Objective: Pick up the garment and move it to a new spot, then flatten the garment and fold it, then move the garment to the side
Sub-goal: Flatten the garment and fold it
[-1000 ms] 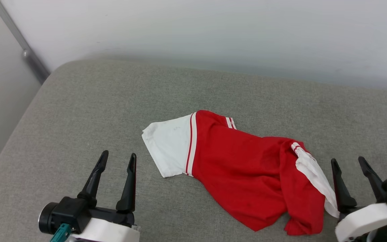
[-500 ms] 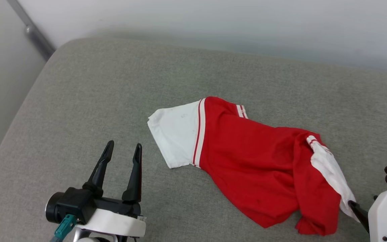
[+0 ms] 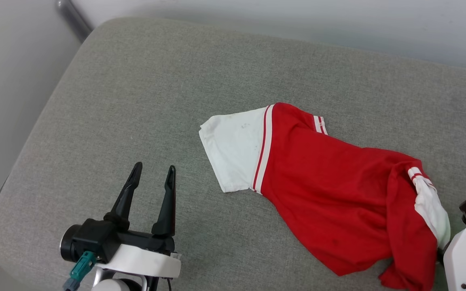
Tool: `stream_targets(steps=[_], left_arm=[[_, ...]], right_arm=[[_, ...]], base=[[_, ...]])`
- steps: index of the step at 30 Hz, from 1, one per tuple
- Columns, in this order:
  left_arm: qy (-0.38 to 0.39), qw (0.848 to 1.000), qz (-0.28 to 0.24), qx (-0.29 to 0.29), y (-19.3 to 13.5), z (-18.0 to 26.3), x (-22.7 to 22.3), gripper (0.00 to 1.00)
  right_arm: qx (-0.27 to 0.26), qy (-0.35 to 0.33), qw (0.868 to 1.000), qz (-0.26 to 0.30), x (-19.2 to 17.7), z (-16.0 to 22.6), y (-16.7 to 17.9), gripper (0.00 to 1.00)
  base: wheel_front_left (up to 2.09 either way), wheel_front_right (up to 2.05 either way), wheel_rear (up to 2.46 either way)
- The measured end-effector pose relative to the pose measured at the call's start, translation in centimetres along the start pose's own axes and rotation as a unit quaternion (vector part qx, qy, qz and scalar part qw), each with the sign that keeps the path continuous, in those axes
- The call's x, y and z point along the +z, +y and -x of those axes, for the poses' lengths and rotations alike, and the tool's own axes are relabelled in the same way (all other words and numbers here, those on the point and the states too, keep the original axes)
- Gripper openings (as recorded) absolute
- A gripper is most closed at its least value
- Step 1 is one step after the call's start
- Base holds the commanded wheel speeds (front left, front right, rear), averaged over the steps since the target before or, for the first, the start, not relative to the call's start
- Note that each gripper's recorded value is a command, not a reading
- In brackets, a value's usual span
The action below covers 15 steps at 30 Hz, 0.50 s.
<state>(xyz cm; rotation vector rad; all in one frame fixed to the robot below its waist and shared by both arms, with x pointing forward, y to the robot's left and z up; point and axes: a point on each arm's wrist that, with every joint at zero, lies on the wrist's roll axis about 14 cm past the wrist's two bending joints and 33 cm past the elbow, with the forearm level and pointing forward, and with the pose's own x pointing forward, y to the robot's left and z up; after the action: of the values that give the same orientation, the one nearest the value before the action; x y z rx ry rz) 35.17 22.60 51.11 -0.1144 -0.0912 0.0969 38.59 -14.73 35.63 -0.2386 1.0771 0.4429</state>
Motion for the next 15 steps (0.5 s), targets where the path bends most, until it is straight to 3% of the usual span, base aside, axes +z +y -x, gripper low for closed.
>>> stream_targets(steps=[8, 15], left_arm=[[-0.009, 1.0, 0.003, -0.002, -0.1, 0.1, 0.5, 1.0], [-0.023, 1.0, 0.009, -0.019, -1.1, 0.0, 1.3, 1.0]], right_arm=[[-0.024, -0.018, 1.0, 0.005, 0.2, 0.9, -1.5, 0.0], [-0.131, -0.033, 0.99, 0.026, 1.0, 5.3, -8.8, 0.0]], base=[[0.0, 0.0, 0.0], [0.0, 0.0, 0.0]])
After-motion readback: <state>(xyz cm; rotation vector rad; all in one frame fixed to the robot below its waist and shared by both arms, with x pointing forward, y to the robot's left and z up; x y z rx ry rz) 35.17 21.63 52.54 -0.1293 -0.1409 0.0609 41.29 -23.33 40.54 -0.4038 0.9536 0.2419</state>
